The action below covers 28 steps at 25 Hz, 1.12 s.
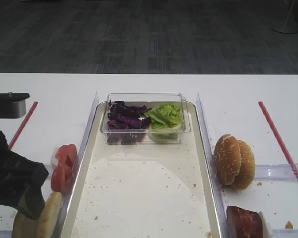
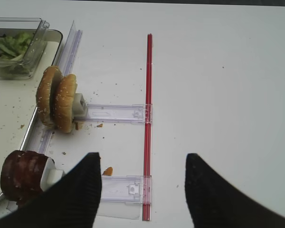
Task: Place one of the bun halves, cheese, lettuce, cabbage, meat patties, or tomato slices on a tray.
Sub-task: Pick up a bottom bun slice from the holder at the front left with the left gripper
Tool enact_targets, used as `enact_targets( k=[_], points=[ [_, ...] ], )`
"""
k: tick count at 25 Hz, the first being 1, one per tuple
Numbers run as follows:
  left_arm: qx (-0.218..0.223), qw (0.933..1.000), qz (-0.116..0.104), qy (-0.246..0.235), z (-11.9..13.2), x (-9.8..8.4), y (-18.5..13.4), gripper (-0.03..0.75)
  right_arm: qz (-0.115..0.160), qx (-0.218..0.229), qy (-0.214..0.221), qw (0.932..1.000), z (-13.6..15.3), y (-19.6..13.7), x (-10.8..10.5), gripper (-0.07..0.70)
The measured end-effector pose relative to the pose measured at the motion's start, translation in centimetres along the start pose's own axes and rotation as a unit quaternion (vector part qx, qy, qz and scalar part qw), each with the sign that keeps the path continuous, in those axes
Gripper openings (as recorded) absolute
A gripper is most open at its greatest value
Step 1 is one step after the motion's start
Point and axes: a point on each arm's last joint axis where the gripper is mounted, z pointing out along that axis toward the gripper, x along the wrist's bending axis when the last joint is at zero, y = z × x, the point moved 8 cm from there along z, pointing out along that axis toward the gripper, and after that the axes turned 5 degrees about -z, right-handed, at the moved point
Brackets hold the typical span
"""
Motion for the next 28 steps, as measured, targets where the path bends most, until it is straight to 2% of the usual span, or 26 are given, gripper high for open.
enact_targets(
  k=[4,11,17,22,28],
  points=[
    [0.009,0.9996,0.018,-0.02,0.2,-2.3,-1.0,0.521,0.0,0.0,0.0,1.0,0.0,0.0,0.0,0.426],
    [0.017,0.999,0.028,-0.031,0.4,-4.1,-2.1,0.514,0.0,0.0,0.0,1.0,0.0,0.0,0.0,0.426],
    [0.01,0.9992,0.015,-0.036,0.7,-4.4,-1.6,0.513,0.0,0.0,0.0,1.0,0.0,0.0,0.0,0.426],
    [0.031,0.9992,0.009,-0.022,2.2,-4.4,-1.2,0.5,0.0,0.0,0.0,1.0,0.0,0.0,0.0,0.426],
    [0.034,0.9993,0.013,-0.009,3.5,-4.4,-0.3,0.461,0.0,0.0,0.0,1.0,0.0,0.0,0.0,0.426]
  ],
)
